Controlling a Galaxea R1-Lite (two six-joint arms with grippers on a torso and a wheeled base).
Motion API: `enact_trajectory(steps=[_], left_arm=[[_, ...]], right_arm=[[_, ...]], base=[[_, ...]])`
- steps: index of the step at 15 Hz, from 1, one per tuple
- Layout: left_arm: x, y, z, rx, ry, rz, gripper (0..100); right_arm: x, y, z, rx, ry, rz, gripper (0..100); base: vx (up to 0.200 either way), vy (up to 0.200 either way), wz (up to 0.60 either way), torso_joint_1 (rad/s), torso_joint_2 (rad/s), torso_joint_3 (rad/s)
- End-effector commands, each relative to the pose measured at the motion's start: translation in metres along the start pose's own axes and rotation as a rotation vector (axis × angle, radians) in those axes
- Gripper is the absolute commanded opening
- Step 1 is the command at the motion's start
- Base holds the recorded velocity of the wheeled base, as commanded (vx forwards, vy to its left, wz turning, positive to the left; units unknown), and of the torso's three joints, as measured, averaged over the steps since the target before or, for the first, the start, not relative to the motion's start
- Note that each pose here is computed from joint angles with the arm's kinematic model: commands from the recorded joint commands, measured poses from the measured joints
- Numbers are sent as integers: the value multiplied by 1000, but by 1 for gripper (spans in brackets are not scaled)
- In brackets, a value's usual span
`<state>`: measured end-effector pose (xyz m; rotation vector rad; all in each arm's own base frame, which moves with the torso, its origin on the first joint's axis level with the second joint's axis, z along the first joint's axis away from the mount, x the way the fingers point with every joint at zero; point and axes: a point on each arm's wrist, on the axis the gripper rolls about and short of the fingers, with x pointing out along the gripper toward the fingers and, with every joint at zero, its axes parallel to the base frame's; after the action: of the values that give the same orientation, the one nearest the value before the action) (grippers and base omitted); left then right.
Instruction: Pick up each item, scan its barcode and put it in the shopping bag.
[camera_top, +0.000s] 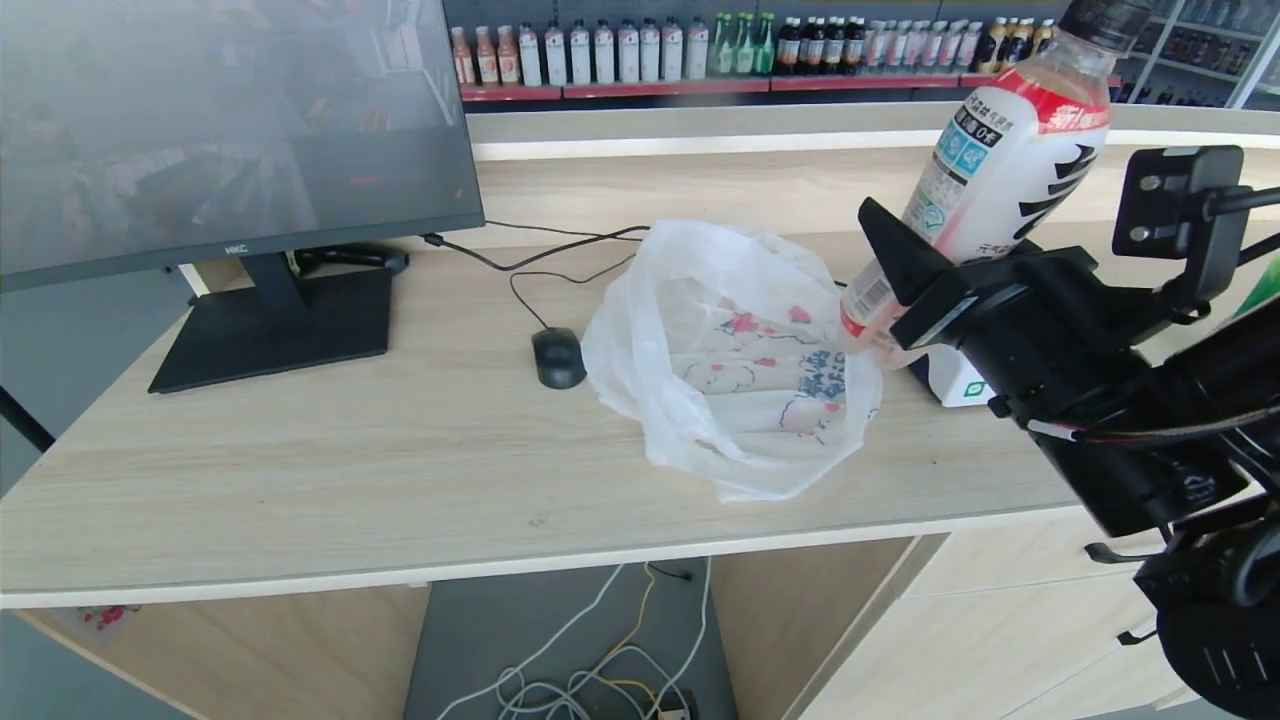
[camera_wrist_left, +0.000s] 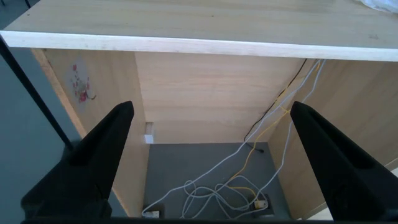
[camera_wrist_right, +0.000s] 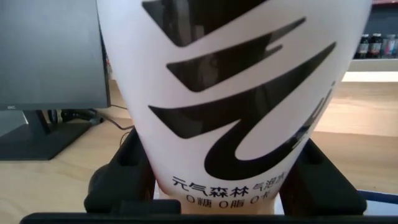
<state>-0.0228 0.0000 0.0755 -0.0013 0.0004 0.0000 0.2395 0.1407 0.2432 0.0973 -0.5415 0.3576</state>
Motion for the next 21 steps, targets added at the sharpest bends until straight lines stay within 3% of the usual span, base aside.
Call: enact_trajectory(steps=[1,5,11,16,21], left_arm=[[0,0,0,0,1,0,100],[0,0,0,0,0,0,100],[0,0,0,0,0,0,100],[0,0,0,0,0,0,100],[0,0,0,0,1,0,100]], right_arm=[[8,3,-6,6,-1,1,0],[17,18,-25,24,29,37,0],[25,23,-53,14,101,82,0],[77,16,-49,-11,139,82,0],[107,21,-77,-21,211,87,0]], base=[[0,0,0,0,0,0],[0,0,0,0,0,0],[0,0,0,0,0,0],[0,0,0,0,0,0],[0,0,0,0,0,0]])
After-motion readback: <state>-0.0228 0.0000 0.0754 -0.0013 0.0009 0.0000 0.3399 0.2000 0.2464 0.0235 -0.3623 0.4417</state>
